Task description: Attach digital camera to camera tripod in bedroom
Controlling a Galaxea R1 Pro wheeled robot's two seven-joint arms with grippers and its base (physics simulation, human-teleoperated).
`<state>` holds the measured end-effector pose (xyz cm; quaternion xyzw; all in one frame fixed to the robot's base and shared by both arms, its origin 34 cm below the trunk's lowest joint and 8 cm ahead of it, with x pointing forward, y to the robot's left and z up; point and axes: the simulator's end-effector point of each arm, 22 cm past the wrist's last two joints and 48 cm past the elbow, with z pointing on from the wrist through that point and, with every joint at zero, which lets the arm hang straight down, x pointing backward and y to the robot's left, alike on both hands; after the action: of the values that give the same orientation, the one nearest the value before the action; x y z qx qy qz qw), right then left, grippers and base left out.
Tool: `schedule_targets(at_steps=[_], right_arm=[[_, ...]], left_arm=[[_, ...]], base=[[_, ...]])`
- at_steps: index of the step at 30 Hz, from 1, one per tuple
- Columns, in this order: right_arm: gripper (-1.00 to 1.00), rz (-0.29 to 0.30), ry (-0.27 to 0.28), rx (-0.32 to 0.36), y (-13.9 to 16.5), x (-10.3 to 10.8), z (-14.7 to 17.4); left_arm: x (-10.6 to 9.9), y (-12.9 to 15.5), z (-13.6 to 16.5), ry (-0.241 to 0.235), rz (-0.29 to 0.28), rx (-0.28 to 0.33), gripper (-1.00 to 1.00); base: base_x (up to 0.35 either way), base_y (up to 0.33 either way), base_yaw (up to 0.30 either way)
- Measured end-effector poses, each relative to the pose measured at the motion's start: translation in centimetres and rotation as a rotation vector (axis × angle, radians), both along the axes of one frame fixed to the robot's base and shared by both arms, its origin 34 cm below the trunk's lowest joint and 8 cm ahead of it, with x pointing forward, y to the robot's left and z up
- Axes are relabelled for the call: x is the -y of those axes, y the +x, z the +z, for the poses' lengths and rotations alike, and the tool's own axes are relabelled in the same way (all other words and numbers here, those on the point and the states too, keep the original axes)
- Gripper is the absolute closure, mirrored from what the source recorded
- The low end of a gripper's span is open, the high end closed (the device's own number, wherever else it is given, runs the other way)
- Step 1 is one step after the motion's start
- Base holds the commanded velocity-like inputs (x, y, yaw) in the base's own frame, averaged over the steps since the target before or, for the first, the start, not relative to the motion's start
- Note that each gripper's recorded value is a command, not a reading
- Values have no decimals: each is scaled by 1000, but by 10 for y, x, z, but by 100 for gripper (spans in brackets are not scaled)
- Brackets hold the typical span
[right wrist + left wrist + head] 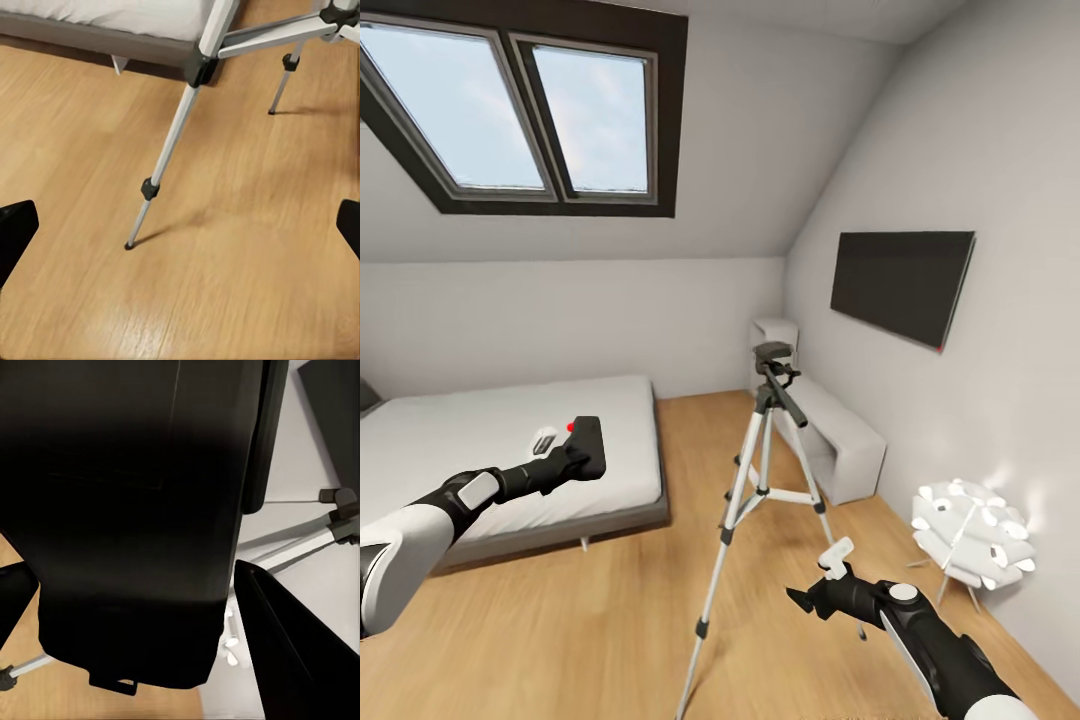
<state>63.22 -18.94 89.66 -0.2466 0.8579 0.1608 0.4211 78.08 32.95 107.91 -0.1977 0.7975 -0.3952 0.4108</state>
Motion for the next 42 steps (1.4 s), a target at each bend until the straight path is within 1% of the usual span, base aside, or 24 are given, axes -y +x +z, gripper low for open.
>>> schedule_targets(at_steps=[4,11,13,15,16,19,21,29,33,34,35,36,42], right_arm=[[-100,0,1,2,0,0,1],[-100,-1,2,4,1,-1,2],[-100,-54,13,36,12,9,12],[-100,-83,16,48,16,16,14],[-100,-108,18,58,20,21,16],[-100,-133,22,70,23,27,16],[-100,-146,21,61,21,30,12],[-100,-163,8,24,16,42,1],[-100,-175,0,-21,10,46,-7],[-100,-180,-2,-42,8,48,-10],[-100,-188,-8,-78,3,50,-16],[-100,-191,-9,-91,2,50,-18],[-100,-195,-11,-106,0,51,-20]], left_arm=[[0,0,1,0,0,2,100],[0,0,2,0,0,3,100],[0,0,2,1,0,3,100],[-1,0,2,1,1,3,100],[-1,0,2,2,2,3,100],[-1,0,2,4,3,2,100],[-1,0,1,5,3,2,100],[0,0,1,9,2,-1,100],[0,0,1,11,3,3,100],[0,1,2,13,7,9,100],[-1,4,5,19,17,30,100],[0,5,5,24,17,36,100],[4,6,6,28,17,44,100]], base=[[0,350,-175],[0,350,-41],[0,350,-3],[0,350,-2],[5,350,-1],[30,350,-1],[62,350,0],[124,343,-40],[177,330,-210],[210,306,-274],[224,292,-281],[232,285,-284],[266,243,-290]])
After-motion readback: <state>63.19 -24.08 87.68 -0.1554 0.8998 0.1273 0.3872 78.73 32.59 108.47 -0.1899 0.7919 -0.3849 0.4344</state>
